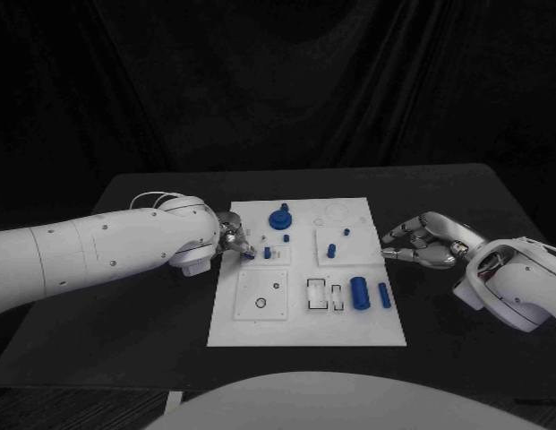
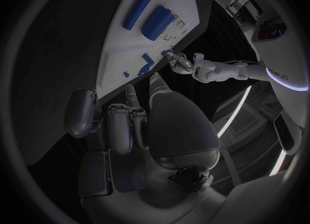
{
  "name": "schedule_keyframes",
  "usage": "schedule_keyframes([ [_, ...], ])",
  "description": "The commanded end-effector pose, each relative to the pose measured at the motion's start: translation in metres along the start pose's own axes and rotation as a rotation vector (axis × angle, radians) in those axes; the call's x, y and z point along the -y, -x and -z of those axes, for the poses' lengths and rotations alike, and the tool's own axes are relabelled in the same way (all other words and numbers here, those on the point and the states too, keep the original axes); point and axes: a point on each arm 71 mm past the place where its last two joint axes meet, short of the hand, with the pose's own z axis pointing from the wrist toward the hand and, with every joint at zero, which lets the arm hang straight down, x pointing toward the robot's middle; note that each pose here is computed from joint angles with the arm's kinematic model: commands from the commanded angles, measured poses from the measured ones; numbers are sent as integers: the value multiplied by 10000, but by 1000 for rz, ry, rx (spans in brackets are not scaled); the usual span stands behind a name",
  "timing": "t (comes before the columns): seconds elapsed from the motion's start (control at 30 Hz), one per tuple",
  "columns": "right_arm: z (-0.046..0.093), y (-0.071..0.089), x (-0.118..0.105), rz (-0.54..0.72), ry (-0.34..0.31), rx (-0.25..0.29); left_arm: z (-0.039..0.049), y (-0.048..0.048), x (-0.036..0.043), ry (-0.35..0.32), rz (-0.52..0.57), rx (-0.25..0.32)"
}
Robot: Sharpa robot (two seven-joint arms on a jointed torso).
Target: Assemble the parts on the task board
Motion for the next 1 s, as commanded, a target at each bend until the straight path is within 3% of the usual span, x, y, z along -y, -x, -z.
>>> schedule_keyframes([
  [0.03, 4, -16, 13, 3, -12, -10, -20, -74, 0, -1, -18, -39],
  [1.0, 7, -28, 19, 2, -15, -16, -64, -30, -29, 20, -11, -23],
])
